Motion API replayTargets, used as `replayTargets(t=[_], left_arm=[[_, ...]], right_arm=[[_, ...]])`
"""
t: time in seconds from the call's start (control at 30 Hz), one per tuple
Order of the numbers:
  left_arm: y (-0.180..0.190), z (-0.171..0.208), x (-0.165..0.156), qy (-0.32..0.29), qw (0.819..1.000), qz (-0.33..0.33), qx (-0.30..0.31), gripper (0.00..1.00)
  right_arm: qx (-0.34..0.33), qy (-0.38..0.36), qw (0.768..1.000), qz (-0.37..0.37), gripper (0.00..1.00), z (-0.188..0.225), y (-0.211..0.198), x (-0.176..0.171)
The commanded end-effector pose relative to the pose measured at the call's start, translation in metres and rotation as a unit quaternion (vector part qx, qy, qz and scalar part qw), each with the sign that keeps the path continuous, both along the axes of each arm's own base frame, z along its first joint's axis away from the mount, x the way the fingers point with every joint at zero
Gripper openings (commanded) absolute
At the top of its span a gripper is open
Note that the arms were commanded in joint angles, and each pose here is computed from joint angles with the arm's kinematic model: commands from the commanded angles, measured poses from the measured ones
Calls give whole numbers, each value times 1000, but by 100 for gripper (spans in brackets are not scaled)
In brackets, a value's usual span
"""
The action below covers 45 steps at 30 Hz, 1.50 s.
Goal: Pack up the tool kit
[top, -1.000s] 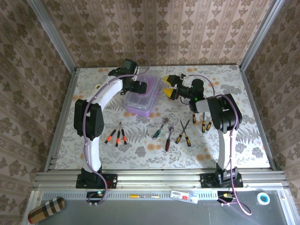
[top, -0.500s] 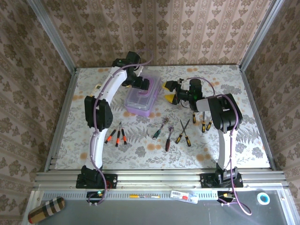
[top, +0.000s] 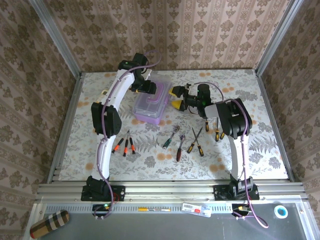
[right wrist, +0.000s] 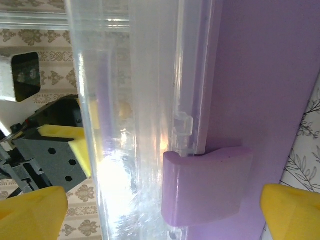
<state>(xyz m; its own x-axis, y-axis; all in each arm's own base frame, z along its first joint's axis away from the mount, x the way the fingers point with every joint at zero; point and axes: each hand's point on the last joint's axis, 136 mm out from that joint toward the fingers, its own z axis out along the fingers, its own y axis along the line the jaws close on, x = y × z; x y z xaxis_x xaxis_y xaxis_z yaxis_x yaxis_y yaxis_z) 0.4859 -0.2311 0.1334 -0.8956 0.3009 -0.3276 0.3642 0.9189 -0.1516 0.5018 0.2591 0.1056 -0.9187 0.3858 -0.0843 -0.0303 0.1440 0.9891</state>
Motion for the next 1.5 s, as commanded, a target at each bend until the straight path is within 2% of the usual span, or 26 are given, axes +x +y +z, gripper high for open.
replayTargets(t=[0.0,0.3,0.43,0.6,0.77,0.87,1.1,1.47], left_arm=[[5,-32,-19,47,998,-12,25,69],[3,-47,-29,48,997,-27,56,69],[3,-52,-32,47,997,-27,60,68],[-1,-56,-37,46,997,-35,47,68],[3,-66,-42,54,996,-36,67,68],[9,-74,-47,60,994,-36,78,68],[27,-93,-61,72,990,-34,117,68],[50,-105,-65,83,985,-14,153,68]], right_arm=[[25,-19,999,8,100,11,9,6],[51,-10,999,4,100,5,24,10],[45,12,999,-5,100,-9,23,13],[48,6,999,1,100,-2,33,18],[132,-13,991,8,99,26,40,21],[125,-37,991,5,99,39,36,16],[139,-110,984,10,100,108,29,10],[158,-160,974,-17,100,168,7,8]])
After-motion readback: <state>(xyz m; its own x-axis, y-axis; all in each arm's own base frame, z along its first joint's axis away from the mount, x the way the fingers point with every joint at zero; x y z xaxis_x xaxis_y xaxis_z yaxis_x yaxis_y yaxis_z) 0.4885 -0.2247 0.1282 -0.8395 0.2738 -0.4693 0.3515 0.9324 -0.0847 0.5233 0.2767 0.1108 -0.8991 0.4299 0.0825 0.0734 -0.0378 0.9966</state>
